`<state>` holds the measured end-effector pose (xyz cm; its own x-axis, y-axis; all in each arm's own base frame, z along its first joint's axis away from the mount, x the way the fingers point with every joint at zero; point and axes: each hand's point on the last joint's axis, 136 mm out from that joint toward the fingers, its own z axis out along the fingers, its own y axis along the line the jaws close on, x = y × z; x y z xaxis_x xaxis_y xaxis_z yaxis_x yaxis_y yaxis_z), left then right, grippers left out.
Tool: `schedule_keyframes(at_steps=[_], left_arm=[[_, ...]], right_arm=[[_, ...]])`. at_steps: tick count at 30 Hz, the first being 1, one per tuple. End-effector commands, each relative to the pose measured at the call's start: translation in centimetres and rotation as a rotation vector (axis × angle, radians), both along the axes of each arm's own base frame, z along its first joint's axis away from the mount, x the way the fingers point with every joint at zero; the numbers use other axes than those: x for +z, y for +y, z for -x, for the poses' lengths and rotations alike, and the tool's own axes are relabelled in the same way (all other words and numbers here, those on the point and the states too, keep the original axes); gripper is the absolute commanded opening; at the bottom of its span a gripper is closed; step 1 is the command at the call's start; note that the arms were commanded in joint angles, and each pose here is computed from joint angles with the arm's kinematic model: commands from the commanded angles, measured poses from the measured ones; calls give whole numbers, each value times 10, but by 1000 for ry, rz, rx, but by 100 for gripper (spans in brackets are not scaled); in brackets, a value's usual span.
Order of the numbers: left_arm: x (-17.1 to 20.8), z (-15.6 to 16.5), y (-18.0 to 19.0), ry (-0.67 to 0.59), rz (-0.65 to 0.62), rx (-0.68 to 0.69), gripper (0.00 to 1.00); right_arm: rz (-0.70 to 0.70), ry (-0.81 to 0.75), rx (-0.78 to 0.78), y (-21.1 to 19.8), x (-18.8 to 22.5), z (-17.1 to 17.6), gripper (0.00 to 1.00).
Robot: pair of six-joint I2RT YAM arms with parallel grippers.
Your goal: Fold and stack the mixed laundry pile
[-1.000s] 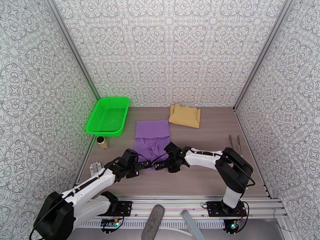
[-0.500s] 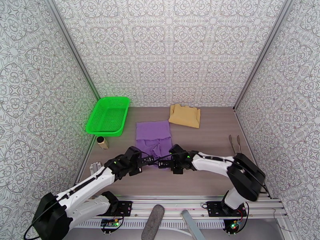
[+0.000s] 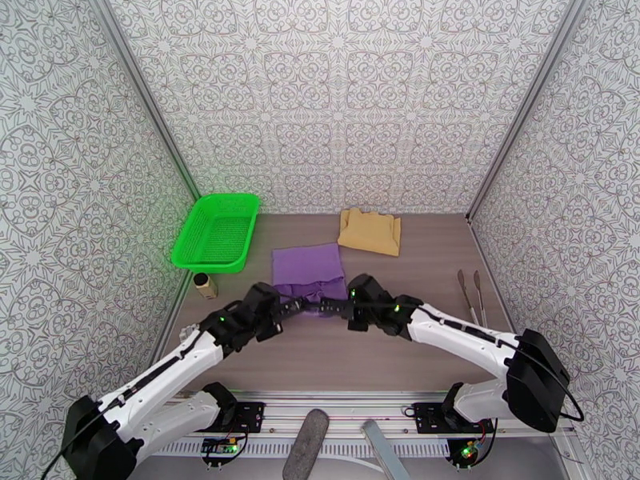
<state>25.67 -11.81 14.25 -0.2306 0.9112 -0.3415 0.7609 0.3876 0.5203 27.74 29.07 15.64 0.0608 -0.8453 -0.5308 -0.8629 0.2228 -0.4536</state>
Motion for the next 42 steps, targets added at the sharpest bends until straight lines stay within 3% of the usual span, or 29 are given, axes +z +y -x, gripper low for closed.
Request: schedule_keyframes(at_steps=[1, 11, 23, 36, 39, 40, 41, 42], left_arm=[[21, -26, -3, -36, 14, -52, 0], [17, -115, 13, 7, 6, -42, 0], [-11, -209, 16, 41, -34, -40, 0], [-47, -257, 29, 54, -72, 0, 0], [-52, -265, 33, 55, -81, 24, 0], [-52, -268, 34, 57, -76, 34, 7], [-52, -272, 34, 56, -66, 51, 41], [-50, -277, 35, 43, -57, 71, 66]], right_arm=[[11, -59, -55, -2, 19, -38, 0], [-5, -65, -122, 15, 11, -135, 0], [26, -72, -202, 27, -20, -216, 0], [36, -40, -276, 37, -70, -261, 0], [33, -35, -296, 38, -77, -266, 13], [33, -35, -313, 37, -79, -268, 17], [32, -34, -326, 36, -81, -270, 22], [27, -34, -334, 36, -80, -271, 26]])
